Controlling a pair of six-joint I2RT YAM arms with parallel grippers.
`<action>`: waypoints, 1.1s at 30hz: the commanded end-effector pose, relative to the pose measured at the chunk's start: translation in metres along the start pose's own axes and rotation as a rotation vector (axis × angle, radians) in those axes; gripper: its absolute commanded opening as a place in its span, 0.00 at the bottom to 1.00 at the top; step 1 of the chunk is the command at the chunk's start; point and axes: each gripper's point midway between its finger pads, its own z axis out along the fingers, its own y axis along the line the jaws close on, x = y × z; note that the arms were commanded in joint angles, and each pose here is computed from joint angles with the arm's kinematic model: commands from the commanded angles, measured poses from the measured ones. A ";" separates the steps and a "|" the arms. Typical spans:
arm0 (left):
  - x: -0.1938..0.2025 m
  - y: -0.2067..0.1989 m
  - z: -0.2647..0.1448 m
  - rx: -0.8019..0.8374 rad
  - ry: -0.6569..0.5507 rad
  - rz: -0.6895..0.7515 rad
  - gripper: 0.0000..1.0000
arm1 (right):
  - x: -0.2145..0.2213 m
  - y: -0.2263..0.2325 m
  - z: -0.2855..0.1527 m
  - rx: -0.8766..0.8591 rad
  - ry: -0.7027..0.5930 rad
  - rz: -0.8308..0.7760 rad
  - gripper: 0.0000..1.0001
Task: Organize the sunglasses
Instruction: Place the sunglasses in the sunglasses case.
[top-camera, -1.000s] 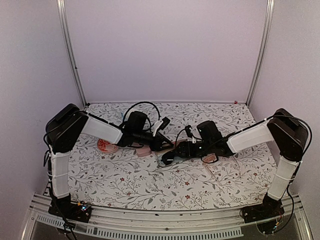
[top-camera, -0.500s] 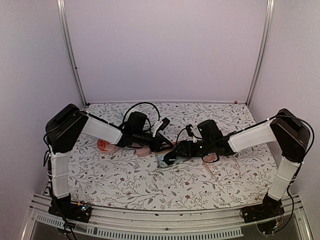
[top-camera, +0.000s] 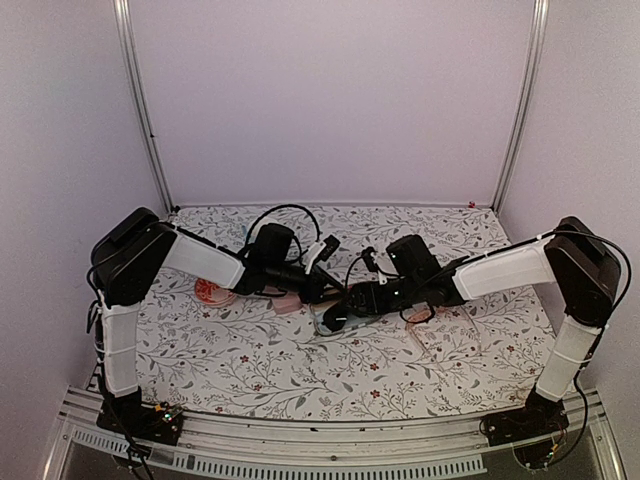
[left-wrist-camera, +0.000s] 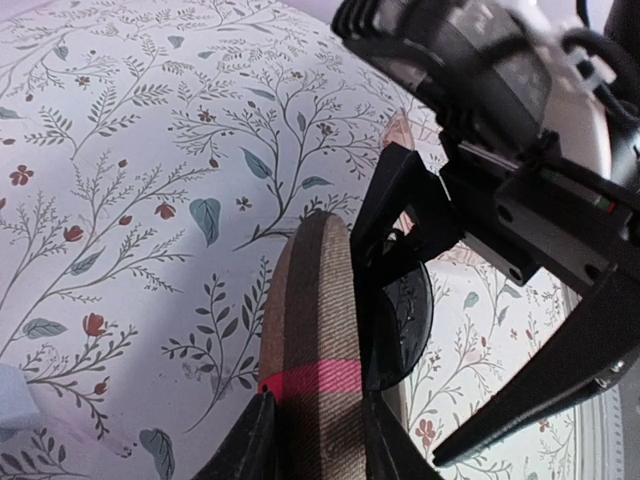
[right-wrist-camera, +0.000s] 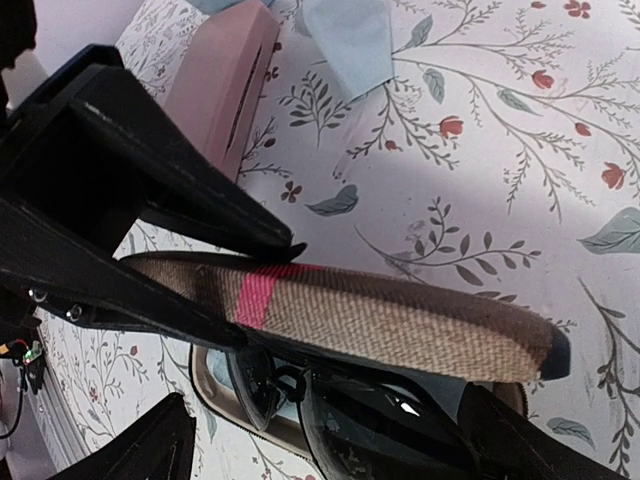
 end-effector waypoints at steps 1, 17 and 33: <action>-0.018 -0.011 -0.009 0.022 -0.035 0.029 0.30 | 0.009 0.014 -0.004 -0.051 0.043 -0.096 0.93; -0.017 -0.010 -0.009 0.016 -0.031 0.028 0.27 | 0.018 0.003 -0.007 0.010 0.110 -0.250 0.96; -0.015 -0.010 -0.010 0.011 -0.029 0.024 0.27 | 0.000 -0.004 -0.020 0.109 0.074 -0.286 0.95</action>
